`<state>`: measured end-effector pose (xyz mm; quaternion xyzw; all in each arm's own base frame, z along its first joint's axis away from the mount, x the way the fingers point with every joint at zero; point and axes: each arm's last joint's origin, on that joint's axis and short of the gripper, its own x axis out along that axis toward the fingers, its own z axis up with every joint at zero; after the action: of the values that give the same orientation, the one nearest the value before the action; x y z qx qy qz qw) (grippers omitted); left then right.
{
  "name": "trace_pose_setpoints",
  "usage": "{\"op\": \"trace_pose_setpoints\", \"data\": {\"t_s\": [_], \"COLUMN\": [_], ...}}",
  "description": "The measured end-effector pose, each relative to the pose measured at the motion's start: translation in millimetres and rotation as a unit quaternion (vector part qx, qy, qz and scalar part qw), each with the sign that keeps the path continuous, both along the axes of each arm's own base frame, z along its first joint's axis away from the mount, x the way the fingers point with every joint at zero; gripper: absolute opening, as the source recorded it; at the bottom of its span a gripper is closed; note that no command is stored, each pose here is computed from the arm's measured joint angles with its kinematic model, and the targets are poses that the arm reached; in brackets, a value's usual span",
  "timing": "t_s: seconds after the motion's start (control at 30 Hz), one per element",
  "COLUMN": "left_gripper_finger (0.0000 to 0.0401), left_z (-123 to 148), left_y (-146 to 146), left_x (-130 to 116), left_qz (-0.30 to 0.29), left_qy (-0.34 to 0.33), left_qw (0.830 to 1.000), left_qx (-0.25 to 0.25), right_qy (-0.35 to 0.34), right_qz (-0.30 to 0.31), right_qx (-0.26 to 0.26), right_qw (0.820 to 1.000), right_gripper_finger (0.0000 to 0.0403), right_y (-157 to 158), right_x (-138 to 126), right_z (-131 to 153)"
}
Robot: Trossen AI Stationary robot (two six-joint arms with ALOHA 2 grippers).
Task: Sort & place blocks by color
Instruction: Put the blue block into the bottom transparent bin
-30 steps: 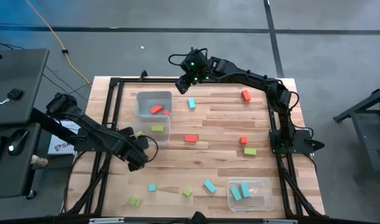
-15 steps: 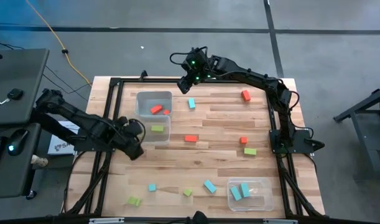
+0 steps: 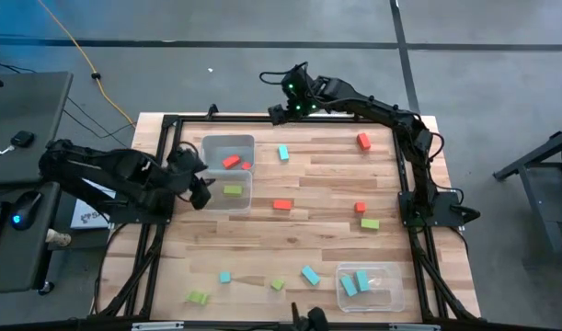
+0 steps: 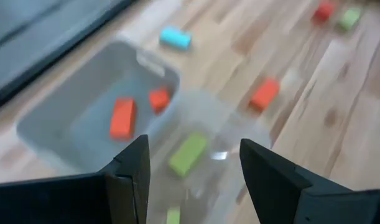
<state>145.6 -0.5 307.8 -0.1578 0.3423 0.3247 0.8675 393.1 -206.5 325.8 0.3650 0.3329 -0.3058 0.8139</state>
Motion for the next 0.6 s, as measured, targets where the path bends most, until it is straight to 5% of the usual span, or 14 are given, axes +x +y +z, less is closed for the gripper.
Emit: {"op": "trace_pose_setpoints", "data": {"t_s": [0.3,0.6], "left_gripper_finger": [0.0181,0.0181], "left_z": [16,17], "left_y": [14,23], "left_x": [-1,-4], "left_qz": [-0.020,-0.031], "left_qy": [-0.036,0.003], "left_qw": [0.995,0.990], "left_qx": [0.092,0.137], "right_qy": [0.036,0.078], "right_qz": [-0.057,-0.069], "right_qx": [0.037,0.067], "right_qw": [0.997,0.992], "right_gripper_finger": [0.0252,0.0252], "right_y": [-7,0], "right_x": [10,34], "right_z": [-31,-78]}}
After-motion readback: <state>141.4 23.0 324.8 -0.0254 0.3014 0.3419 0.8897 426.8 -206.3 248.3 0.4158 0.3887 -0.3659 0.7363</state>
